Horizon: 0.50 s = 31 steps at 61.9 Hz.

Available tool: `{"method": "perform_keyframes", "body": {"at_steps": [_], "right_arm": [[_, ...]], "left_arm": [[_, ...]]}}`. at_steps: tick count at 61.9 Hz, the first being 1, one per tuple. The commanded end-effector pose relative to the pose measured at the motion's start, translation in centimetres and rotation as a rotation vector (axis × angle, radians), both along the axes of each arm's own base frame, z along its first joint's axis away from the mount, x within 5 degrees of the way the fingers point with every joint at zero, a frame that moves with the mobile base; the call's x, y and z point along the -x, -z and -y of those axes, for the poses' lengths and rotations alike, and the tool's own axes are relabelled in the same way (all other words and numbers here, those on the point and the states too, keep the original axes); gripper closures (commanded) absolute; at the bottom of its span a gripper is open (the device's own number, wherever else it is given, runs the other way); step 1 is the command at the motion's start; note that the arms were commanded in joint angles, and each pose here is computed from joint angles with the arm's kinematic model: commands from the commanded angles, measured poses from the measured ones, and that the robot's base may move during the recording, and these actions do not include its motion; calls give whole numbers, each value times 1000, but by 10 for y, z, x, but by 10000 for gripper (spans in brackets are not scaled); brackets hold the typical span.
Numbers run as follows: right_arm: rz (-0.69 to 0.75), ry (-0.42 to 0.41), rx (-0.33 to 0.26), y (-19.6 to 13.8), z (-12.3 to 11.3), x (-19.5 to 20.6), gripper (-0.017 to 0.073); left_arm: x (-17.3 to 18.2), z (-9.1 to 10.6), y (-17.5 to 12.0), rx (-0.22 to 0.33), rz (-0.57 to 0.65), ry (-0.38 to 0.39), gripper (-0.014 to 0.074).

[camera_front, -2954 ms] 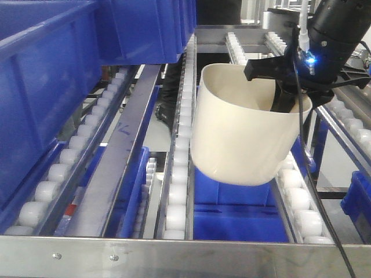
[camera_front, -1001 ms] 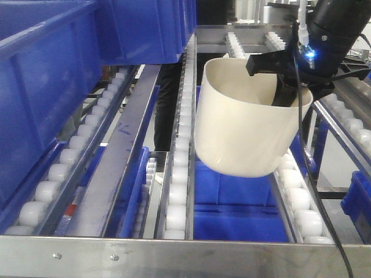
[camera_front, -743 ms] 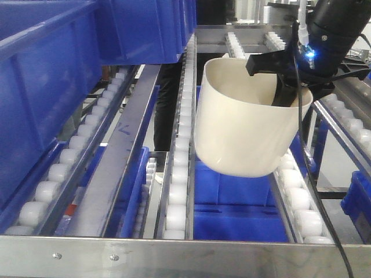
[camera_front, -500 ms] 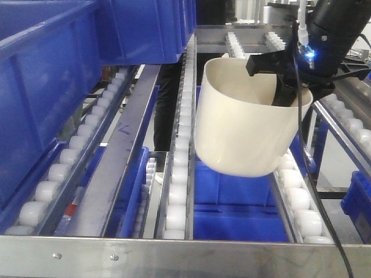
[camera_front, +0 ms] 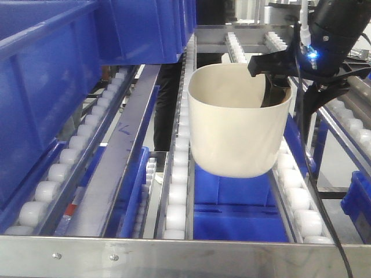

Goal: Move white bin to right shelf second layer
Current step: 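Open the right gripper and lift it away from the bin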

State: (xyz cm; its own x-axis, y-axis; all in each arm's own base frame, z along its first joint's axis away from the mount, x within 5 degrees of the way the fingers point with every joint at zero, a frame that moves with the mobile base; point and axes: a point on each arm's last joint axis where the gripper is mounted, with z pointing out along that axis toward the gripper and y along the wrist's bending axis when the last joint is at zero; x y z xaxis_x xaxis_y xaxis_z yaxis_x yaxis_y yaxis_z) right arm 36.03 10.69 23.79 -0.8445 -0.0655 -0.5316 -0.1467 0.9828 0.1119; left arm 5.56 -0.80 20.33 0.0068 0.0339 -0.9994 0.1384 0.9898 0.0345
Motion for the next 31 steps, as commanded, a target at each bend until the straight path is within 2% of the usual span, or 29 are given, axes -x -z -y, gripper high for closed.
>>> {"method": "perform_keyframes", "body": {"at_steps": [1,12,31], "right_arm": [[156,0,-39,-39,2,-1,72],[175,15,-93,-46,-2,2,72],[192,-28,-110,-53,-17,10,72]], "left_arm": [[0,0,4,17,60,-3,509],[0,0,4,17,60,-3,509],[0,0,4,17,60,-3,509]]}}
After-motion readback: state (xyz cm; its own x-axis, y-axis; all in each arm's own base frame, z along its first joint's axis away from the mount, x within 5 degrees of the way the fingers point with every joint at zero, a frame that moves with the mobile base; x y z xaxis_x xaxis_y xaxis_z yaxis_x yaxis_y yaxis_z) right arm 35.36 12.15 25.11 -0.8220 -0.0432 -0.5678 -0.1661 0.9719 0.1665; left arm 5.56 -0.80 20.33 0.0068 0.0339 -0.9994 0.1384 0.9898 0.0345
